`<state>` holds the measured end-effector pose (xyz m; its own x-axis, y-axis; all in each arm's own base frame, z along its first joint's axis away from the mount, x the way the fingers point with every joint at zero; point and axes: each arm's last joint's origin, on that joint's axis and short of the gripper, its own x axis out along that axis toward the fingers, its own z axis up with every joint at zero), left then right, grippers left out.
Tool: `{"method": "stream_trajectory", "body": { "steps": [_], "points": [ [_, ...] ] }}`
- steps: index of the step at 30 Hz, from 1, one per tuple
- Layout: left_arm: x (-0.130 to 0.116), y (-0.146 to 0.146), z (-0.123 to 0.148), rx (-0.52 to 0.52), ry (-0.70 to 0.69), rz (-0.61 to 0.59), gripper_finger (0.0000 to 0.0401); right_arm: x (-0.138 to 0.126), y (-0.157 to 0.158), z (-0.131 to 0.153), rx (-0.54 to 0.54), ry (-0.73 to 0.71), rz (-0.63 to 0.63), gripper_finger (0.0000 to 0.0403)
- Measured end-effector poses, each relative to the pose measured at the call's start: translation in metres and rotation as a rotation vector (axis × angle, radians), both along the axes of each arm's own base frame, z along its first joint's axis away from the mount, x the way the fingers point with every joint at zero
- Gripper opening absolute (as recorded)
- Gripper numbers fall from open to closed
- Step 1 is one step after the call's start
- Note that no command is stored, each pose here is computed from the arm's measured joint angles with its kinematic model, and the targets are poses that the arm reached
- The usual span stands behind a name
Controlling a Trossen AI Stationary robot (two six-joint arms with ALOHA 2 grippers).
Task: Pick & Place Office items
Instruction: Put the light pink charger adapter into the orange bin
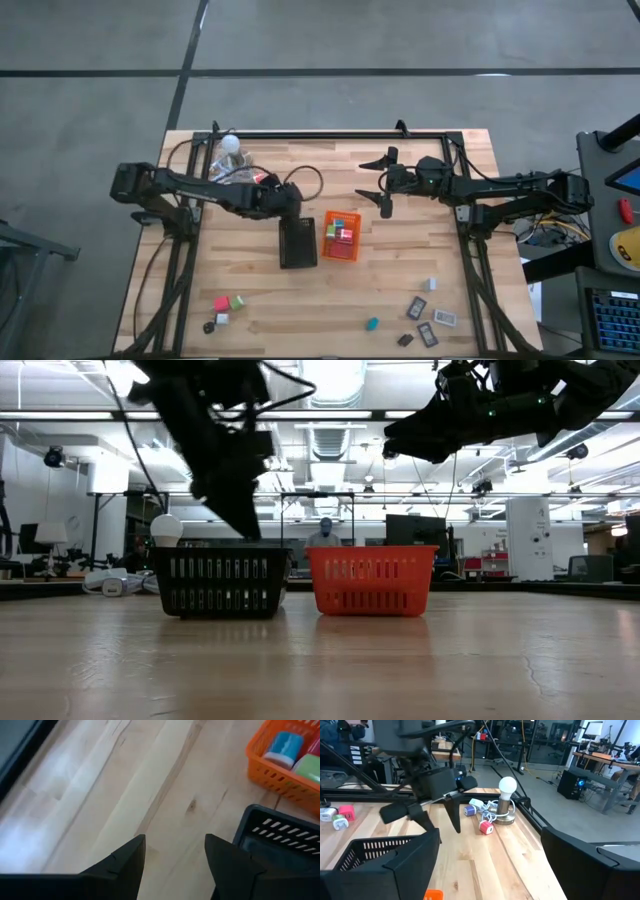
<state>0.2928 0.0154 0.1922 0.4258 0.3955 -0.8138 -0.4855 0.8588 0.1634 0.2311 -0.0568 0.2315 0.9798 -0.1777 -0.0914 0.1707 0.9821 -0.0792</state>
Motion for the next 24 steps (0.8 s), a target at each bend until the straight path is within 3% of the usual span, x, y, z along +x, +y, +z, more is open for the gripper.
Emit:
{"method": "stream_trajectory", "body": {
  "steps": [4,11,15,24],
  "points": [
    [-0.027,0.018,-0.004,-0.063,-0.078,0.056,0.0209,0.000,0.000,0.000,0.000,0.000,0.000,0.0344],
    [-0.071,0.063,0.004,-0.104,-0.171,0.267,0.0210,0.000,0.000,0.000,0.000,0.000,0.000,0.0349],
    [-0.083,0.085,0.005,-0.108,-0.137,0.303,0.0210,0.000,0.000,0.000,0.000,0.000,0.000,0.0344],
    [-0.102,0.117,-0.014,-0.237,-0.008,0.311,0.0211,0.000,0.000,0.000,0.000,-0.001,0.000,0.0346]
  ]
}}
